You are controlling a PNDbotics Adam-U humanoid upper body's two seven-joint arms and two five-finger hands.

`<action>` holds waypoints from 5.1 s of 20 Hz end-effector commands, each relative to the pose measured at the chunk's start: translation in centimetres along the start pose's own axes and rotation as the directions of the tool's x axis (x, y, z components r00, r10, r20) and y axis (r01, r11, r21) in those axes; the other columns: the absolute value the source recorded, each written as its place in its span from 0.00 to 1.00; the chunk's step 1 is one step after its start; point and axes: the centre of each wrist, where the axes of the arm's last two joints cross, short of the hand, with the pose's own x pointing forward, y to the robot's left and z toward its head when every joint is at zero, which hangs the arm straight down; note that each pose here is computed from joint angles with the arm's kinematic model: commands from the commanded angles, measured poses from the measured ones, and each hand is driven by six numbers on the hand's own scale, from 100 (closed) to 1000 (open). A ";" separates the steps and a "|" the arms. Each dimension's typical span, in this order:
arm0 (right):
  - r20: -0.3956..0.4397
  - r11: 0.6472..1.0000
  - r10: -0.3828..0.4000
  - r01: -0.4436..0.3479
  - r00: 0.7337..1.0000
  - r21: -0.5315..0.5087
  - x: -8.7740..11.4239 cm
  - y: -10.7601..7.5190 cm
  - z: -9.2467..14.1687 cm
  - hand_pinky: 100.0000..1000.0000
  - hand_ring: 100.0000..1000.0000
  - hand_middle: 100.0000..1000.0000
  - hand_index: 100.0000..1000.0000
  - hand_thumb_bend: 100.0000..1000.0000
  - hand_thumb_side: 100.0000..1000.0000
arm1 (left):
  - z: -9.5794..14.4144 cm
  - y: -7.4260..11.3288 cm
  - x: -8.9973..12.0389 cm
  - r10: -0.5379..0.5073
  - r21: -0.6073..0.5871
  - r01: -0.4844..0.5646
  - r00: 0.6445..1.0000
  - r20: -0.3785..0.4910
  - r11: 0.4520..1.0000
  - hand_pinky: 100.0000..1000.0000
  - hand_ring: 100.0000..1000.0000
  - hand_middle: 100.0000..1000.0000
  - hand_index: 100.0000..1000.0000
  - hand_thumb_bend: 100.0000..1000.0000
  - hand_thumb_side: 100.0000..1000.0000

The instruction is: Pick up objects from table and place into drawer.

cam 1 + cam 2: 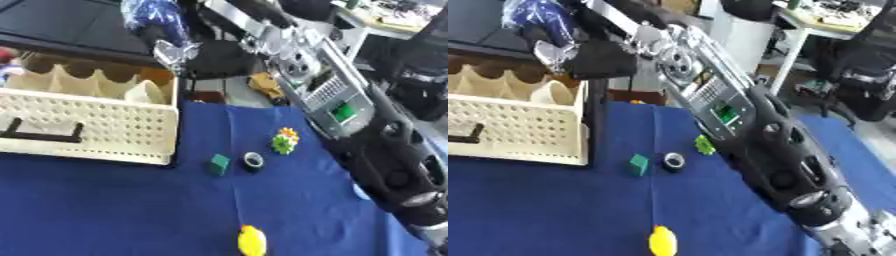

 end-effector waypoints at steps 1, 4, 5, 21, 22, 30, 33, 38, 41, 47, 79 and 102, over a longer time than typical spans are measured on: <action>0.005 0.999 0.031 -0.031 1.000 -0.025 -0.2 -1.1 -0.3 0.46 0.60 0.03 0.47 0.00 0.60 | -0.5 -0.2 0.6 0.002 -0.012 -0.002 1.000 0.026 1.000 0.53 0.73 0.72 0.85 0.00 1.00; 0.011 0.999 0.040 -0.040 0.999 -0.028 -0.3 -1.1 -0.3 0.45 0.60 0.03 0.47 0.00 0.60 | -0.6 -0.3 0.6 0.003 -0.013 -0.003 0.999 0.033 1.000 0.53 0.73 0.72 0.85 0.00 1.00; 0.013 0.999 0.043 -0.042 0.999 -0.031 -0.3 -1.1 -0.3 0.45 0.61 0.03 0.47 0.00 0.60 | -0.6 -0.3 0.7 0.005 -0.013 -0.004 0.999 0.034 1.000 0.53 0.73 0.72 0.85 0.00 1.00; -0.005 0.996 0.011 -0.012 1.000 -0.083 -0.8 -1.2 -0.9 0.46 0.61 0.02 0.47 0.00 0.61 | -0.8 -1.2 0.7 0.026 -0.034 -0.025 0.999 0.028 0.999 0.52 0.73 0.72 0.85 0.00 1.00; -0.007 0.996 0.012 -0.012 1.000 -0.089 -0.9 -1.2 -0.9 0.45 0.61 0.02 0.47 0.00 0.60 | -0.8 -1.2 0.7 0.027 -0.035 -0.026 0.999 0.029 0.999 0.52 0.73 0.72 0.85 0.00 1.00; -0.026 0.994 0.012 -0.015 1.000 -0.113 -1.4 -0.8 -1.1 0.47 0.64 0.05 0.50 0.00 0.62 | -0.9 -1.4 0.8 0.032 -0.041 -0.031 0.999 0.029 0.999 0.52 0.73 0.72 0.85 0.00 1.00; -0.033 0.994 0.010 -0.014 0.999 -0.109 -1.6 -0.6 -1.1 0.50 0.71 0.15 0.57 0.00 0.66 | -0.9 -1.4 0.8 0.032 -0.042 -0.031 0.999 0.027 0.999 0.52 0.73 0.72 0.85 0.00 1.00; -0.035 0.993 0.011 -0.015 0.999 -0.120 -1.7 -0.7 -1.1 0.52 0.74 0.23 0.68 0.00 0.70 | -0.8 -1.5 0.7 0.031 -0.044 -0.030 0.999 0.019 0.999 0.52 0.73 0.72 0.85 0.00 1.00; -0.032 0.993 0.012 -0.015 0.999 -0.114 -1.8 -0.6 -1.1 0.55 0.78 0.30 0.75 0.11 0.72 | -0.8 -1.5 0.7 0.031 -0.045 -0.030 0.999 0.017 0.999 0.52 0.73 0.72 0.85 0.00 1.00; -0.033 0.994 0.020 -0.023 0.999 -0.108 -1.8 -0.7 -1.1 0.57 0.82 0.40 0.82 0.28 0.73 | -0.9 -1.5 0.8 0.033 -0.044 -0.033 0.999 0.014 0.998 0.52 0.73 0.72 0.85 0.00 1.00; 0.049 0.891 -0.161 0.166 0.986 -0.422 3.3 -8.2 8.3 0.56 0.81 0.40 0.73 0.31 0.72 | 0.2 -0.5 0.1 0.022 0.009 -0.022 0.999 -0.027 1.000 0.52 0.73 0.73 0.85 0.00 1.00; 0.216 0.687 -0.354 0.410 0.910 -0.600 -2.7 -2.0 15.2 0.48 0.72 0.41 0.70 0.00 0.91 | -1.2 8.1 3.1 -0.595 -0.283 0.604 0.793 0.129 0.745 0.30 0.50 0.67 0.86 0.00 0.80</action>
